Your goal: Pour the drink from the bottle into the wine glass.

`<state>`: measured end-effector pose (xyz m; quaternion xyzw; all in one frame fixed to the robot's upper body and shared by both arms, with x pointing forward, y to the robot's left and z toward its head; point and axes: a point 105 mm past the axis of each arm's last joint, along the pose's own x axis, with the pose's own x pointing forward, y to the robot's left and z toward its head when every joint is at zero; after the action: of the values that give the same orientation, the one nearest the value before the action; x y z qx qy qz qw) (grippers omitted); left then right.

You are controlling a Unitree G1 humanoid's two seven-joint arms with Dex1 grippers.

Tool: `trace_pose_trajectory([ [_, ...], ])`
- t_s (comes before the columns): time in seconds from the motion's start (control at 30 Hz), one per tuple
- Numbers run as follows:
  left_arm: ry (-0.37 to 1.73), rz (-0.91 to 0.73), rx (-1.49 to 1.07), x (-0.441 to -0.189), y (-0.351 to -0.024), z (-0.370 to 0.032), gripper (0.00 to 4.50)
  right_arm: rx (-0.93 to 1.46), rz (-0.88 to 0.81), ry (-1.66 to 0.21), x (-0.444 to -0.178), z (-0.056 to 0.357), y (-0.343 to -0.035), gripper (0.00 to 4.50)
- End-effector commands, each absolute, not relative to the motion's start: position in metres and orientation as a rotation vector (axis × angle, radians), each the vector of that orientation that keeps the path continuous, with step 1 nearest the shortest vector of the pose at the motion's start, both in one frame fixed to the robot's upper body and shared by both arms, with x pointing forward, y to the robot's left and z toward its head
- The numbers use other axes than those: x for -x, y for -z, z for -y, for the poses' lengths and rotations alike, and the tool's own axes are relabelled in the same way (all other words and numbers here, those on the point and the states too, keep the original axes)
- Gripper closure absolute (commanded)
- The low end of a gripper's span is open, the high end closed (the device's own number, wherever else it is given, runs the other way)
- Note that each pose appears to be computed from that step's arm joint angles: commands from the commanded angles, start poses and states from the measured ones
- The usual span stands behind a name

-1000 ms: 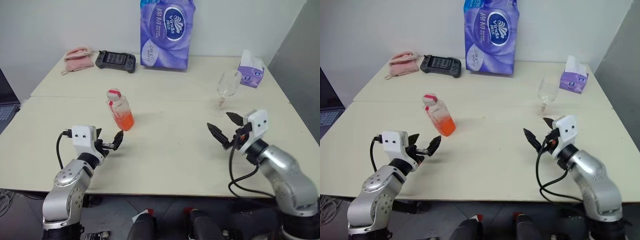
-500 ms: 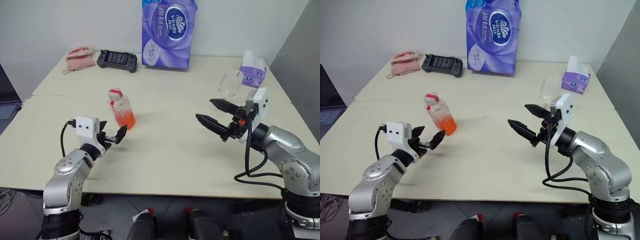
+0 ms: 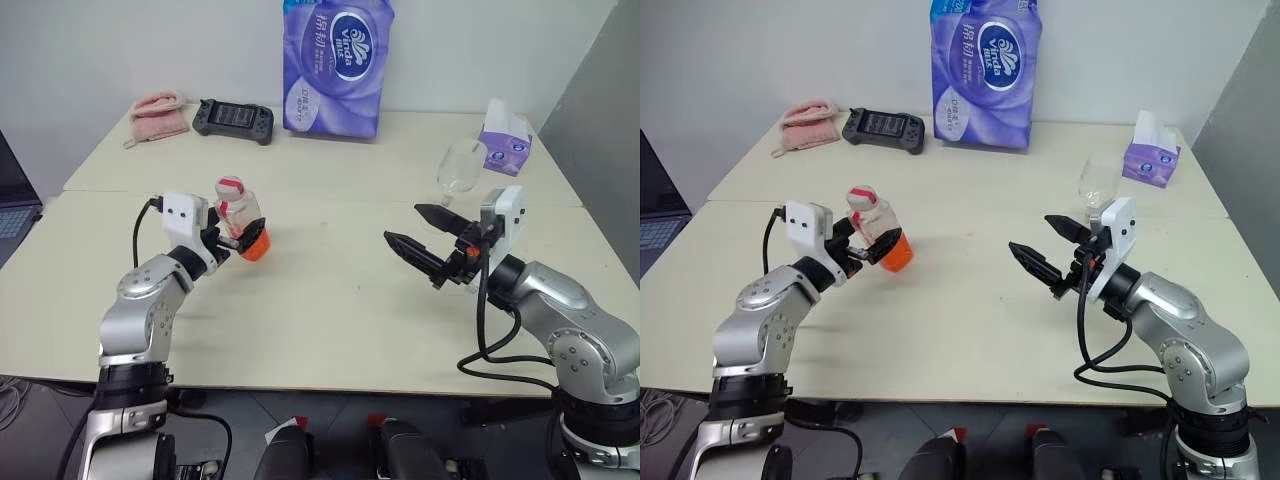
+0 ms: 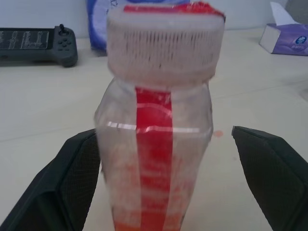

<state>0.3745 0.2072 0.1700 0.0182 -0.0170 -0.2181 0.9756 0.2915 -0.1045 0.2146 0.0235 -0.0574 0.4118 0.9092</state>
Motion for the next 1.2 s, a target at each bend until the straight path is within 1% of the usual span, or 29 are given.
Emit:
trace_pose_trajectory([
  [0.03, 0.446, 0.1, -0.06, -0.379, -0.189, -0.208, 0.01, -0.029, 0.181, -0.852, -0.286, 0.103, -0.227, 0.0],
  [0.5, 0.444, 0.133, -0.071, -0.384, -0.2, -0.217, 0.01, -0.042, 0.179, -0.835, -0.287, 0.103, -0.225, 0.0],
  [0.6, 0.442, 0.146, -0.056, -0.384, -0.202, -0.218, 0.58, -0.043, 0.179, -0.836, -0.287, 0.102, -0.226, 0.0],
  [0.73, 0.444, 0.149, -0.053, -0.384, -0.202, -0.218, 1.88, -0.045, 0.179, -0.838, -0.286, 0.102, -0.226, 0.0],
  [0.8, 0.442, 0.149, -0.05, -0.384, -0.201, -0.218, 2.32, -0.045, 0.179, -0.839, -0.286, 0.101, -0.226, 0.0],
  [1.07, 0.433, 0.13, -0.055, -0.385, -0.197, -0.219, 2.32, -0.032, 0.19, -0.871, -0.284, 0.099, -0.23, 0.0],
  [1.2, 0.435, 0.128, -0.057, -0.386, -0.197, -0.218, 2.32, -0.035, 0.218, -0.969, -0.274, 0.092, -0.239, 0.0],
])
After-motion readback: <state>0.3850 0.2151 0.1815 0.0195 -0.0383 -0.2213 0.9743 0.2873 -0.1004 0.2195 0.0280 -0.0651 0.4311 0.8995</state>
